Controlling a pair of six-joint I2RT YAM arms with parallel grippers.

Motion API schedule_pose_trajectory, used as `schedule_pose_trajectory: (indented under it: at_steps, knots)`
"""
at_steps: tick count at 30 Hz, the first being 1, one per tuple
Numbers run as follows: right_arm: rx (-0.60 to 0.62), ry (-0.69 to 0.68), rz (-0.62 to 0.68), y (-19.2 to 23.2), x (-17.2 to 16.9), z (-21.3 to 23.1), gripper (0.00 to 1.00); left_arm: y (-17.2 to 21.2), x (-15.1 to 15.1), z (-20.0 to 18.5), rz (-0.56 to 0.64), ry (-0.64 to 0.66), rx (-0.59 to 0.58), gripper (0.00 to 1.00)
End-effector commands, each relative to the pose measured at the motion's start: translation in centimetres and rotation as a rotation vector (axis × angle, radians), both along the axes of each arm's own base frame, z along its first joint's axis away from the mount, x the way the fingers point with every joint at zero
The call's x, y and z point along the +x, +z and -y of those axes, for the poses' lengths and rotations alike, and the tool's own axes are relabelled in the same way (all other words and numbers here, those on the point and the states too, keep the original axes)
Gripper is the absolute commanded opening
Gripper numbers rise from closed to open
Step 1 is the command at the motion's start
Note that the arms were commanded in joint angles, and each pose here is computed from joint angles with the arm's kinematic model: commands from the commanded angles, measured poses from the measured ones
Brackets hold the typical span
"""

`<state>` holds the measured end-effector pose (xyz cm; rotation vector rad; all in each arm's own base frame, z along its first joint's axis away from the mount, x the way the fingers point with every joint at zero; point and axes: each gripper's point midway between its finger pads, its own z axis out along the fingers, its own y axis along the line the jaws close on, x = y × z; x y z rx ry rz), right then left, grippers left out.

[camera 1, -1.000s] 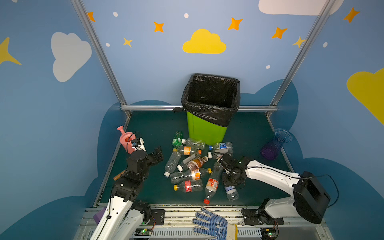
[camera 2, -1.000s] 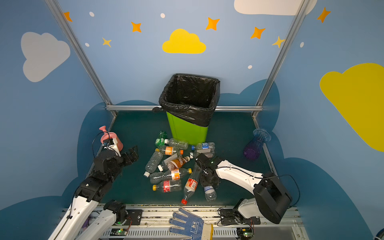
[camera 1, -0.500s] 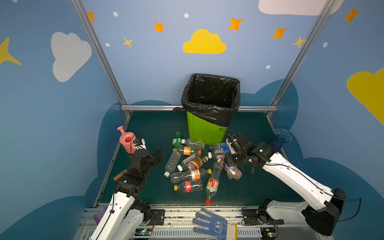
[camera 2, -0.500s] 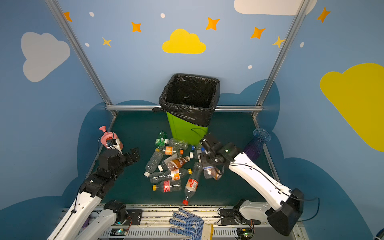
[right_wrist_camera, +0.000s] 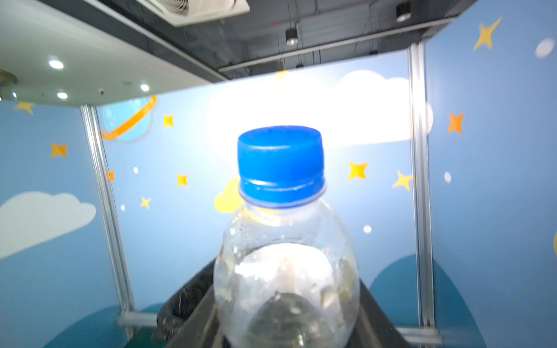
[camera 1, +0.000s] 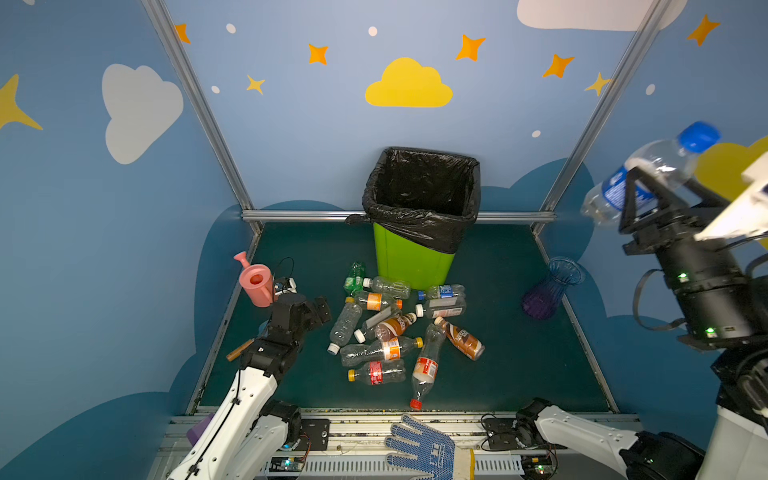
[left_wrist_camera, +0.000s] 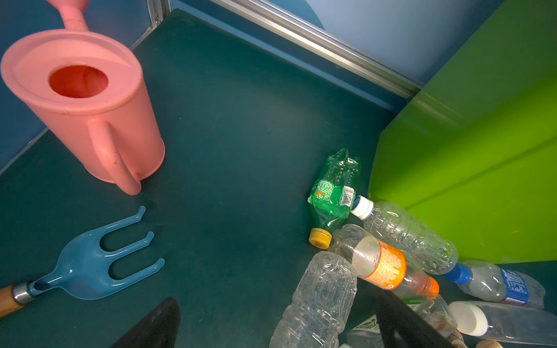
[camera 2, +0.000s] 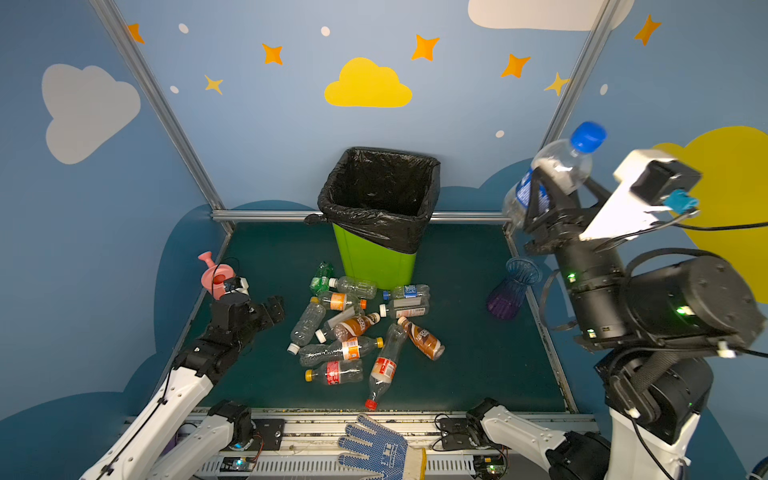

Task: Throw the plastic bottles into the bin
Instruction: 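Lift the blue-capped bottle high and swing it over the bin with the right gripper, then open the right gripper over the bin while the left reaches toward the pile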

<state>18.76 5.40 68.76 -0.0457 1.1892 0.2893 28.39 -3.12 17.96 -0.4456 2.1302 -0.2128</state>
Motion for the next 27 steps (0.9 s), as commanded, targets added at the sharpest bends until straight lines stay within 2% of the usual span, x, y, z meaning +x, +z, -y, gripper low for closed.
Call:
schedule_pose_trajectory:
  at_steps: [1, 4, 5, 7, 8, 9, 10, 12, 13, 16, 20, 27]
  knots:
    - [-0.134, 0.114, -0.171, -4.6, 10.3, -8.3, 0.49, 0.1, 0.2, 0.2, 0.014, 0.0, -0.025, 1.0]
    - [-0.094, 0.334, -0.422, -11.3, 18.3, -14.5, 0.49, -0.1, 0.1, 0.3, 0.012, 0.002, -0.041, 1.0]
    - [-0.115, 0.399, -0.504, -13.7, 20.2, -16.7, 0.5, -0.1, 0.0, 0.3, 0.01, 0.002, -0.043, 1.0]
    - [-0.138, 0.418, -0.597, -16.0, 22.3, -18.1, 0.57, 0.1, -0.2, 0.1, 0.009, 0.009, -0.035, 1.0]
    - [-0.129, 0.4, -0.579, -15.2, 22.5, -17.8, 0.62, 0.2, -0.4, -0.1, 0.01, 0.012, -0.028, 1.0]
    - [-0.108, 0.369, -0.527, -13.5, 22.4, -16.8, 0.76, 0.4, -0.5, -0.3, 0.013, 0.018, -0.017, 1.0]
    - [-0.08, 0.346, -0.46, -11.2, 21.7, -15.6, 0.83, 0.5, -0.6, -0.4, 0.017, 0.018, -0.009, 1.0]
    - [-0.032, 0.324, -0.32, -6.6, 19.7, -13.5, 0.89, 0.7, -0.8, -0.6, 0.023, 0.021, -0.003, 1.0]
    - [-0.008, 0.308, -0.238, -4.0, 17.7, -12.1, 0.9, 0.7, -0.8, -0.6, 0.024, 0.019, -0.002, 1.0]
    - [0.044, 0.285, -0.093, -0.9, 13.2, -9.3, 0.92, 0.7, -0.8, -0.5, 0.02, 0.018, -0.005, 1.0]
    - [0.027, 0.244, -0.096, -1.3, 10.5, -7.4, 0.93, 0.5, -0.8, -0.3, 0.009, 0.007, -0.008, 1.0]
    - [0.024, 0.201, -0.165, -3.9, 10.7, -5.8, 0.94, 0.3, -0.8, 0.6, -0.002, -0.047, -0.026, 1.0]
